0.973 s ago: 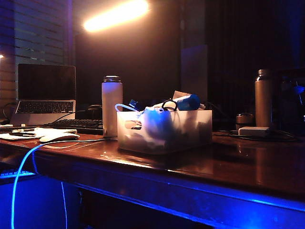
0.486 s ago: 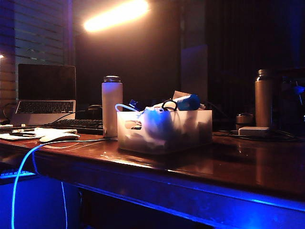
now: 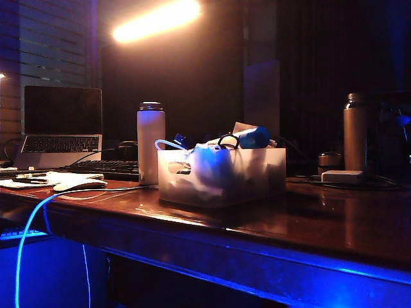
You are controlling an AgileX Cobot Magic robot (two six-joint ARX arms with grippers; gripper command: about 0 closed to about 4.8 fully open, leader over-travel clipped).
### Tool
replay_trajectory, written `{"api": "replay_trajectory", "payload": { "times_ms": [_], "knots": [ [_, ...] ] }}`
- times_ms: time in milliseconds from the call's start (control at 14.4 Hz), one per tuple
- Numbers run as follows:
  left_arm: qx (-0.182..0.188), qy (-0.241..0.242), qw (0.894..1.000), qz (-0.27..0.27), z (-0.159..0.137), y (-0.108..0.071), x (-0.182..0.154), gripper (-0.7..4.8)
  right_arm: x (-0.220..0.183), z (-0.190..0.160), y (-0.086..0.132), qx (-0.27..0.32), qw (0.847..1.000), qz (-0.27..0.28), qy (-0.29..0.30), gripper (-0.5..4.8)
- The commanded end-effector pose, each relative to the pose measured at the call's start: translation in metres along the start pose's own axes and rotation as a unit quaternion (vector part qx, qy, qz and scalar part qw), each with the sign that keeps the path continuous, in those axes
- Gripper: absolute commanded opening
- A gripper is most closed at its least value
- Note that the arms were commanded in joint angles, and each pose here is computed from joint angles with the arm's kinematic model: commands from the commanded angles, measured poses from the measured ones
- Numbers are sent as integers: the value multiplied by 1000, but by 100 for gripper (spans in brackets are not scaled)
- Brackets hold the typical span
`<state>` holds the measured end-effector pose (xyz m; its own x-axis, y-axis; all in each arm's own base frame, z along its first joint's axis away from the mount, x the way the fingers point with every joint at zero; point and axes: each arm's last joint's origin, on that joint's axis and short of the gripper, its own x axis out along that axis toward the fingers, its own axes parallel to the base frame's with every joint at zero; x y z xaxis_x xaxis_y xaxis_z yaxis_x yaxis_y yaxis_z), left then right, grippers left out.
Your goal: Pick up the liquid glue and place it into the translucent box.
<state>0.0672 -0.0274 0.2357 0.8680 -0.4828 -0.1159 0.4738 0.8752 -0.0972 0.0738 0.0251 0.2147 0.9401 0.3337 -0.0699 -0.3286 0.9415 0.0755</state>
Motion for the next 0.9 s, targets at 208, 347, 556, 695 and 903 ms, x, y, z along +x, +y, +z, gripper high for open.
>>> {"api": "replay_trajectory", "payload": {
  "times_ms": [208, 347, 556, 695, 903],
  "knots": [
    [-19, 15, 999, 28, -40, 9, 22, -6, 11, -31, -3, 6, 999, -17, 44, -5],
    [-19, 30, 998, 44, -53, 12, 26, -6, 15, -42, -4, 7, 998, -19, 63, -5],
    [17, 48, 998, 43, -67, 14, 30, -6, 19, -61, -6, 7, 995, -21, 92, -5],
    [16, 59, 997, 44, -76, 15, 33, -6, 19, -63, -6, 7, 995, -21, 96, -5],
    [26, 75, 996, 44, -87, 16, 35, -6, 19, -63, -6, 7, 995, -21, 97, -5]
  ]
}}
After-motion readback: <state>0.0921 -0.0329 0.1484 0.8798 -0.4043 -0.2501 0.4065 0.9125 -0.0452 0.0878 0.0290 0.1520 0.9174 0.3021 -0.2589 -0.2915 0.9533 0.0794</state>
